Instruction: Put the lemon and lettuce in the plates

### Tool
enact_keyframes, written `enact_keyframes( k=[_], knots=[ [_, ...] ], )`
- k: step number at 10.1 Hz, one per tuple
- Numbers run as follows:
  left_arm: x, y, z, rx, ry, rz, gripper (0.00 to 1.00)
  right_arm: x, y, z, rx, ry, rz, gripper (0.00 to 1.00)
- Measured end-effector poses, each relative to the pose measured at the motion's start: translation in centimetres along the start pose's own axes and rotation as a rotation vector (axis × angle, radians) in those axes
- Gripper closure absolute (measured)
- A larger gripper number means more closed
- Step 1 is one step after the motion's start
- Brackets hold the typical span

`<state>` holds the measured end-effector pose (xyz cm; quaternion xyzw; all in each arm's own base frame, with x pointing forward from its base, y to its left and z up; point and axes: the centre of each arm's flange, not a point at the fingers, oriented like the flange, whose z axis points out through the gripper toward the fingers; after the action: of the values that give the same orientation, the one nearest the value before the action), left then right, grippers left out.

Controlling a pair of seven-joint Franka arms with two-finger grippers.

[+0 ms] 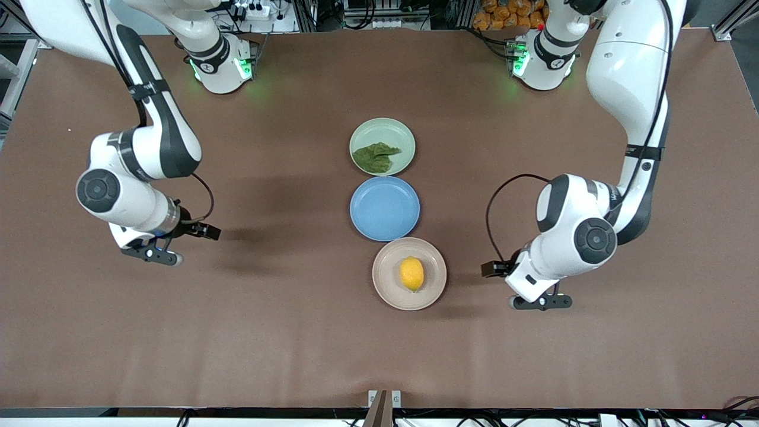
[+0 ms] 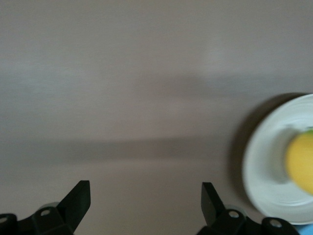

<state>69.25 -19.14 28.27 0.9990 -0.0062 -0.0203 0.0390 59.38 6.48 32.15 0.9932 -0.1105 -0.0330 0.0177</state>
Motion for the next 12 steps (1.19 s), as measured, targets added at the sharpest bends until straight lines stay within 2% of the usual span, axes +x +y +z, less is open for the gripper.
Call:
enact_keyframes(
  k=[3,5,8,10,12],
  knots=[
    [-0.5,-8.9,-0.1,0.062,-0.030,0.052,0.00,-1.9,0.7,-3.9,0.000,0.043,-0.059,0.00],
    [-1.1,-11.9,-0.7,0.098,-0.034,0.049,0.00,-2.5,1.0,-6.9,0.003,0.082,-0.098,0.00],
    [-2.3,-11.8,-3.2,0.105,-0.014,0.051,0.00,-2.2,1.3,-11.3,0.009,0.136,-0.134,0.00],
    [-3.7,-11.3,-6.4,0.106,0.017,0.058,0.00,-1.6,0.9,-16.1,0.010,0.162,-0.171,0.00],
    [-5.9,-11.1,-9.8,0.109,0.047,0.061,0.00,-1.4,0.3,-21.2,0.017,0.214,-0.217,0.00]
  ],
)
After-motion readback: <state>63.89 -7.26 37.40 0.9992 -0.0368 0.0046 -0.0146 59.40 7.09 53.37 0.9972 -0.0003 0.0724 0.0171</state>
